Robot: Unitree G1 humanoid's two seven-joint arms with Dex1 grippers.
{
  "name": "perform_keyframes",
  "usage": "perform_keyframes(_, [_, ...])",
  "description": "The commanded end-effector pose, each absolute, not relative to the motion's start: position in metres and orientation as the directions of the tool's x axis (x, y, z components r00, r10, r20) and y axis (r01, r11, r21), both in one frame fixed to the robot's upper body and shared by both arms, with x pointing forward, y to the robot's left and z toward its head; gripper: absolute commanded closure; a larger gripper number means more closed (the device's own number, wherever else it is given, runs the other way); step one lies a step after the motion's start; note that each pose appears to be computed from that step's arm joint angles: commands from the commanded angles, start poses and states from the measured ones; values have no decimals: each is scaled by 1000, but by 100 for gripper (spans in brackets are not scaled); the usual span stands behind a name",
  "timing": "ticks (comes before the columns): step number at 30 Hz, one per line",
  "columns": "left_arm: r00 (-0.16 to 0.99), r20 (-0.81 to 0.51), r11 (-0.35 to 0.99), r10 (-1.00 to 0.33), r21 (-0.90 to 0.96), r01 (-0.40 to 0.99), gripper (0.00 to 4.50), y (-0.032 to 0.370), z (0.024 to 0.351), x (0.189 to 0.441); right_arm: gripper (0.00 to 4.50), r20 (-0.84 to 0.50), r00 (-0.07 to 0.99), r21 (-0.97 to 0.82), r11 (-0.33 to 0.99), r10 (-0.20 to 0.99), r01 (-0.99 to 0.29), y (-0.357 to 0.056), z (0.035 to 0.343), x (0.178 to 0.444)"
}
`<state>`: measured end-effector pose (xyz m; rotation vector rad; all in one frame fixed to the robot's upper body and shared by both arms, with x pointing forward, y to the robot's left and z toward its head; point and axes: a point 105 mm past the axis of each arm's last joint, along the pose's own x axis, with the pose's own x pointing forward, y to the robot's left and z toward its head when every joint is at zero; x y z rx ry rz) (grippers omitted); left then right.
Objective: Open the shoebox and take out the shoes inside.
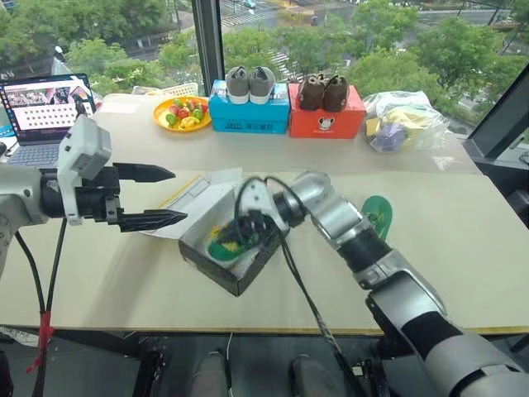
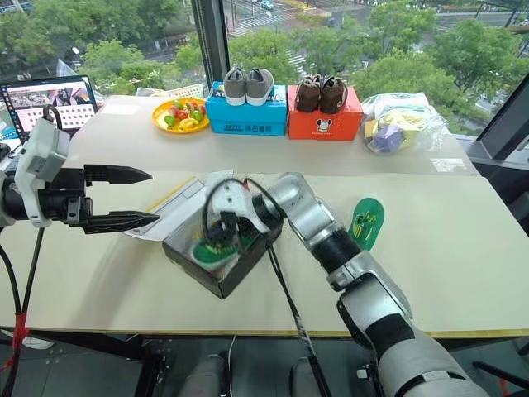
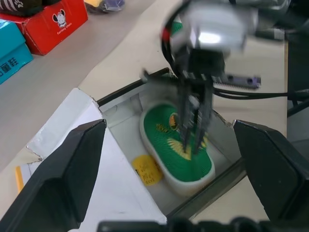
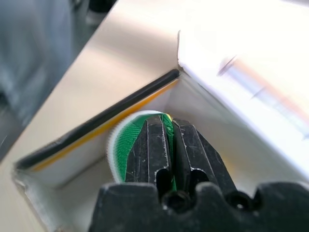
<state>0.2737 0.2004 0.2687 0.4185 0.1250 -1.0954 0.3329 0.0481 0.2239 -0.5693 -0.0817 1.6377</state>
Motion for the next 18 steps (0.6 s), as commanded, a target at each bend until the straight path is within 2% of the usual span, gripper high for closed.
perform_keyframes(1, [472, -273, 377, -838, 334, 864, 0, 198, 282, 271, 449, -132, 26, -316, -17, 991, -949, 50, 267, 342])
perform_keyframes(7, [474, -271, 378, -838, 339, 862, 0, 197, 283, 271, 449, -105, 127, -236, 100, 986, -967, 44, 269, 357])
perform_keyframes(11, [475, -269, 378, -838, 342, 860, 0, 197, 283, 271, 449, -243, 162, -240, 103, 956, -965, 41, 236, 359])
perform_keyframes(13, [475, -267, 378, -838, 343, 860, 0, 197, 284, 271, 449, -256, 167, -266, 96, 952, -959, 42, 227, 357])
perform_keyframes(15, [475, -268, 377, -838, 343, 860, 0, 196, 284, 272, 449, -203, 185, -212, 141, 962, -967, 42, 238, 360])
perform_keyframes(18, [476, -271, 378, -837, 343, 860, 0, 197, 284, 273, 449, -118, 206, -131, 190, 971, -973, 34, 269, 364])
